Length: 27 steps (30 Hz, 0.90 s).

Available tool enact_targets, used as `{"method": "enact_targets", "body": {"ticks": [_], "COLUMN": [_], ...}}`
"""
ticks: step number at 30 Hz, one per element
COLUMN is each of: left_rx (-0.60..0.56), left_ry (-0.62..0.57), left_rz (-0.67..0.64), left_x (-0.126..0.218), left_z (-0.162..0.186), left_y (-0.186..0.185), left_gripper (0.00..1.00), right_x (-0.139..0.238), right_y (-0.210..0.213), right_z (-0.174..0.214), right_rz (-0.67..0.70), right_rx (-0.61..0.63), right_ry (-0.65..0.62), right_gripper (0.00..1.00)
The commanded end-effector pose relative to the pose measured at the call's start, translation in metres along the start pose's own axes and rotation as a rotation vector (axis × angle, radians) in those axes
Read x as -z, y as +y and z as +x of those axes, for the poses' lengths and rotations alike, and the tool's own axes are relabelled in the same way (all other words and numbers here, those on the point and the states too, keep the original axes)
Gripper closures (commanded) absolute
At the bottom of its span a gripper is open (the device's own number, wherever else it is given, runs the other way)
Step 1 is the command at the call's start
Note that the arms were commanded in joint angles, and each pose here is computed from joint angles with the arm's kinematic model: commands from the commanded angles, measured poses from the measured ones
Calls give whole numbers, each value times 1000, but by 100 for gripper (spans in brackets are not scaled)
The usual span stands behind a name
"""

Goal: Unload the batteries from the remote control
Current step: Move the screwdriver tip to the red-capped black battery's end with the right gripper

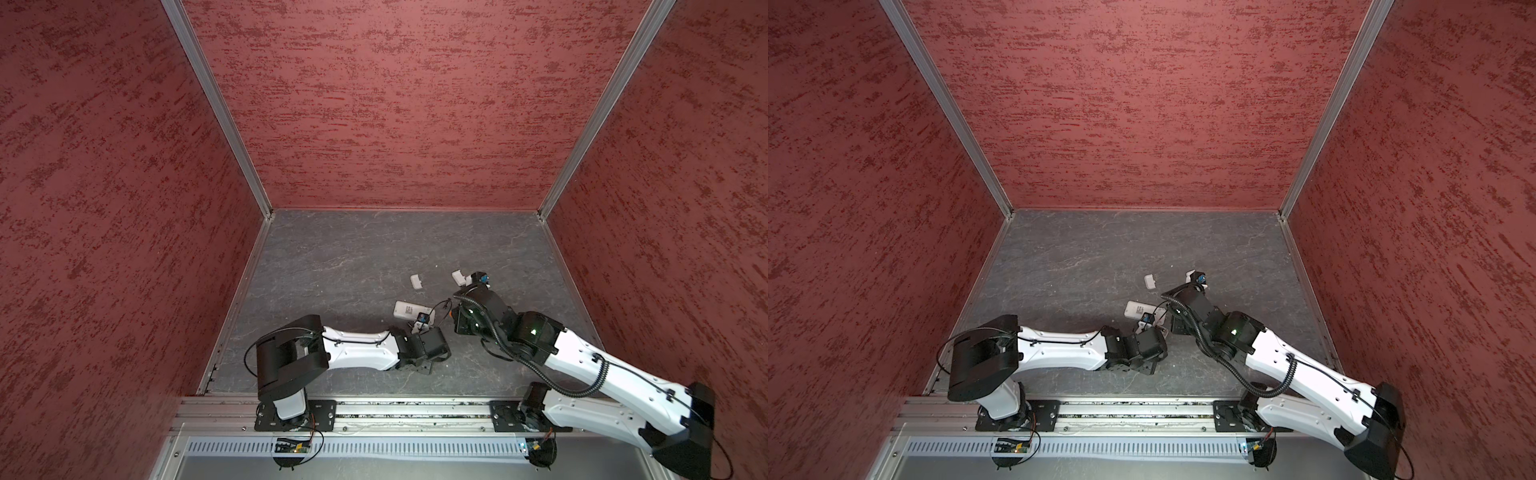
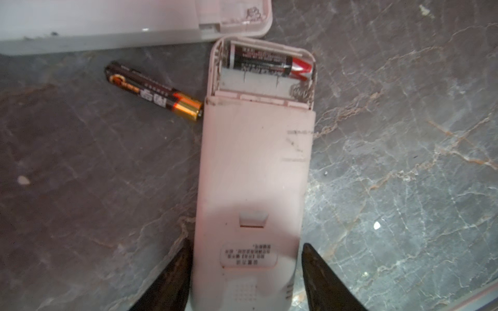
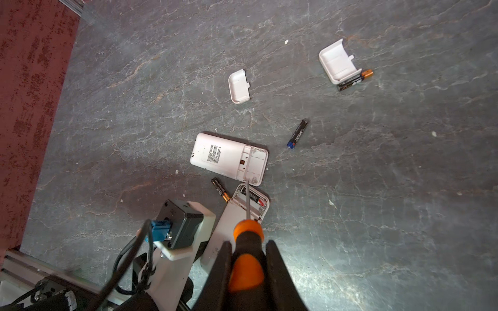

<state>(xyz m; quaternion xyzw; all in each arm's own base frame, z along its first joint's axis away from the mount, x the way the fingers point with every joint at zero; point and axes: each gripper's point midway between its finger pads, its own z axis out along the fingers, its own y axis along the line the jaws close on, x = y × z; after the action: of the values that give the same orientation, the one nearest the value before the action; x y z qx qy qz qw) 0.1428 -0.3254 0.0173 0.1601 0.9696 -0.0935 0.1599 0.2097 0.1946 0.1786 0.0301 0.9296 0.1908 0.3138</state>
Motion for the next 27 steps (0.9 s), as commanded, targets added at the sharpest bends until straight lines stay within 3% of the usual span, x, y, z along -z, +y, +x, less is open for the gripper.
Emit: {"method": "enact_targets", "body": {"ticks": [1,9,20,27], "left_rx": [-16,-14,102,117], "left_ry": [301,324,317,269], "left_rz": [-227,-261,-296,-243], "left_x": [-15,-13,-14,-19], "left_z": [80,81,85,81], "left_y": [60,65,97,99], "left_gripper": [37,37,38,41], "right_x": [4,5,-3,-13], "right_y": [-10,-15,-11,17], "right_z": [1,4,9,25], "right_rz": [28,20,5,-160], "right_rx": [-44,-50,-34,19], "right_ry": [-31,-44,-20,38], "right_gripper": [100,100,100,100]}}
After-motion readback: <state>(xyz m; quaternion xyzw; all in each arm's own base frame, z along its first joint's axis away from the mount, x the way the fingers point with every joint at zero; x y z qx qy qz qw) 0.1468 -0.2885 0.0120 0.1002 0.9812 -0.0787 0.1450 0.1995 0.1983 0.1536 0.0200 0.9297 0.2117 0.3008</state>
